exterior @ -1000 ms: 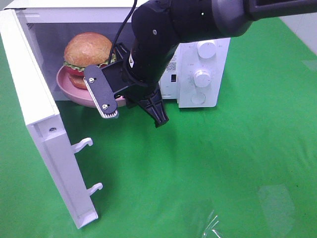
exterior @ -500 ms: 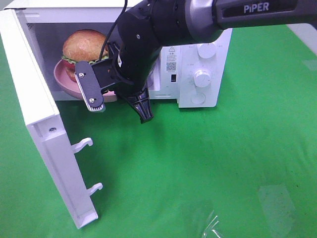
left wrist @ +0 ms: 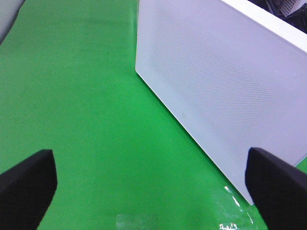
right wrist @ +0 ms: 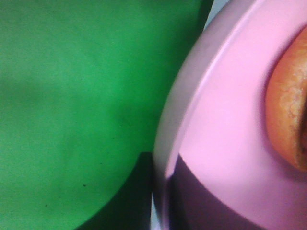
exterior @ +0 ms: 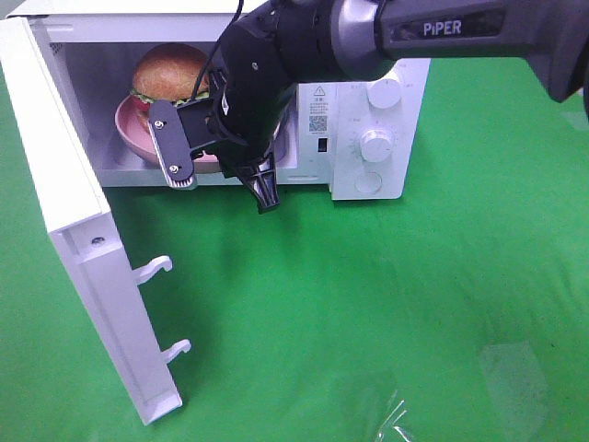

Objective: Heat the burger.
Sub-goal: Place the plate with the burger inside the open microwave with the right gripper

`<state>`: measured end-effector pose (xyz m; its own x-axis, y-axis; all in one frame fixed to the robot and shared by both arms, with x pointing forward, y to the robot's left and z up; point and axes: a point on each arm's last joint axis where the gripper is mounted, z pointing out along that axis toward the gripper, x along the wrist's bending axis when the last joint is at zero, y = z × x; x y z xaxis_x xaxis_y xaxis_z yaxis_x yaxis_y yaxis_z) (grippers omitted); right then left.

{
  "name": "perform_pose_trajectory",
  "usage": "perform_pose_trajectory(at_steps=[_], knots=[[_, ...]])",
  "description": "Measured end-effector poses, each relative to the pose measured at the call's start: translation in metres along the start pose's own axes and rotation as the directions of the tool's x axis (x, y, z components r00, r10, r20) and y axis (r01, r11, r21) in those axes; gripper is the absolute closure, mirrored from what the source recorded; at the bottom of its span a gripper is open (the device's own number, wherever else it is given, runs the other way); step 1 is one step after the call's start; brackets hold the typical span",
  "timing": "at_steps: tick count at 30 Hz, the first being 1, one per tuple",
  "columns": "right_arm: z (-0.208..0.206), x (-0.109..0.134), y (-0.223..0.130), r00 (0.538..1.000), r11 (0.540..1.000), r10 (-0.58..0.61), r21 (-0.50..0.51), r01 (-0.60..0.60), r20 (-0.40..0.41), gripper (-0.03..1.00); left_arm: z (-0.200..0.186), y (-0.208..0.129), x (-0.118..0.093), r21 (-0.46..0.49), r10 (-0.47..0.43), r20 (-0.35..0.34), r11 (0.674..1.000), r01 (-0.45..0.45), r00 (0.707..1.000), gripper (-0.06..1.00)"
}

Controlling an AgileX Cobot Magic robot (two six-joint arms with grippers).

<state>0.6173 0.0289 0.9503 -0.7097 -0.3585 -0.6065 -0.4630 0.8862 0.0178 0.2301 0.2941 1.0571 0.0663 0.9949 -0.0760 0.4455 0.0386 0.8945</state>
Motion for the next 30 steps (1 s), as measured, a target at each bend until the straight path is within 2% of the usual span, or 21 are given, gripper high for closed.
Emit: perform_pose_trajectory(at_steps=[9,23,27,30], knots=[[0.012,-0.012,0.000,0.999,1.000,0.008,0.004,-0.008,0.031,0.94,0.000,0.000,0.000,0.000,0.000,-0.001,1.000,0.000,1.000,-0.05],[0.021,-0.013,0.001,0.999,1.000,0.013,0.004,-0.013,0.031,0.93,0.000,0.000,0.000,0.000,0.000,-0.001,1.000,0.000,1.000,-0.05],[0.022,-0.013,0.000,0.999,1.000,0.027,0.003,-0.027,0.030,0.90,0.000,0.000,0.000,0.000,0.000,-0.001,1.000,0.000,1.000,-0.05],[0.022,-0.014,-0.002,0.998,0.999,0.043,0.002,-0.043,0.038,0.84,0.000,0.000,0.000,0.000,0.000,-0.001,1.000,0.000,1.000,-0.05]])
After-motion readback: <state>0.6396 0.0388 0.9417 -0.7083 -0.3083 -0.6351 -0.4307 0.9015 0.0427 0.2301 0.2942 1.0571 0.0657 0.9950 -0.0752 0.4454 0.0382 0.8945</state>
